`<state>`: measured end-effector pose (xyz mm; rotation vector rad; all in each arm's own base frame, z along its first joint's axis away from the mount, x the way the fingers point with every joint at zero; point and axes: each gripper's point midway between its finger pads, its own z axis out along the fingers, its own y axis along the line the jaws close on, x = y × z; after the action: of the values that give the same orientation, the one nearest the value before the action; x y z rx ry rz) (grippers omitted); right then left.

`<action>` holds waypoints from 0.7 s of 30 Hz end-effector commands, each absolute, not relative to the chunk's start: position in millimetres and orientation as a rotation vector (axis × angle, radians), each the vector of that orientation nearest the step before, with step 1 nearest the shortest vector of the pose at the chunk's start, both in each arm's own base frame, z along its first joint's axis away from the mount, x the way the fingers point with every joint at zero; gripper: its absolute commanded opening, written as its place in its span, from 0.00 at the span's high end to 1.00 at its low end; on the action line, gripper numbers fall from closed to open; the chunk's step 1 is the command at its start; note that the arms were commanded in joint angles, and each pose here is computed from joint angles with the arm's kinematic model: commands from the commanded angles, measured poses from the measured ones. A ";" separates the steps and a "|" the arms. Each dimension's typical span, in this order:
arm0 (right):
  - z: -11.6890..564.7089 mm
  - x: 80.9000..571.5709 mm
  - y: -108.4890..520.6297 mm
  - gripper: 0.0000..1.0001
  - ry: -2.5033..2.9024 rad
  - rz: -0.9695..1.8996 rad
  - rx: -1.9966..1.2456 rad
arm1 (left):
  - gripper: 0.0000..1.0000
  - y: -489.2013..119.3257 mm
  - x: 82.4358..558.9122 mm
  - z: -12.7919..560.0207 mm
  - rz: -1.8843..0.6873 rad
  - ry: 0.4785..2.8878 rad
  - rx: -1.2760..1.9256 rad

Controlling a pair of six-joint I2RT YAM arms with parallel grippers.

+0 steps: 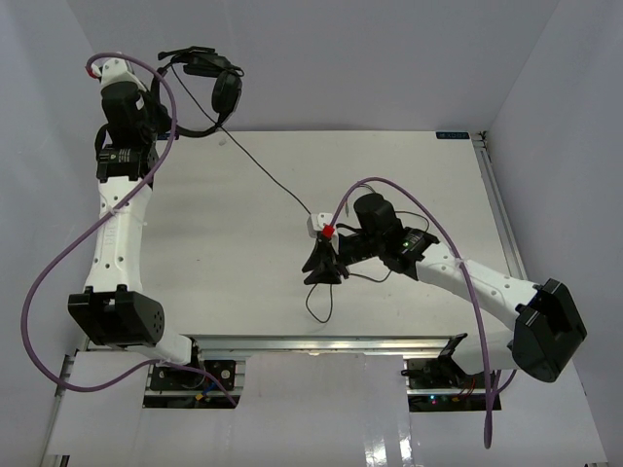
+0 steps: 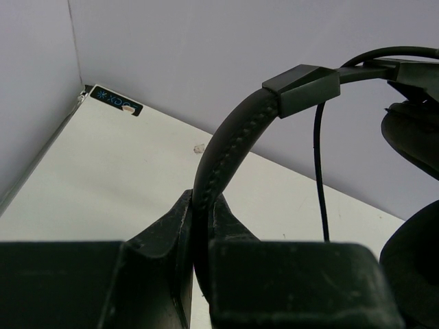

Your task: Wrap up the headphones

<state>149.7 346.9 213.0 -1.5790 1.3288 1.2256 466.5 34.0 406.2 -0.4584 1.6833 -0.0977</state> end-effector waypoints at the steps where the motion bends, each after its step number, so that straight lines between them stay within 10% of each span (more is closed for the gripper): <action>1: 241.8 145.5 342.4 0.92 1.230 1.198 -1.602 | 1.00 41.1 460.3 424.7 -0.096 1.615 -0.463; 21: 300.9 149.8 359.3 0.92 1.029 0.618 -1.860 | 1.00 44.6 483.5 287.0 -0.049 1.874 -0.469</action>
<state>144.0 359.3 306.9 -1.7529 1.0570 0.8436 473.5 47.7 295.0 -0.4664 1.8956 -0.0149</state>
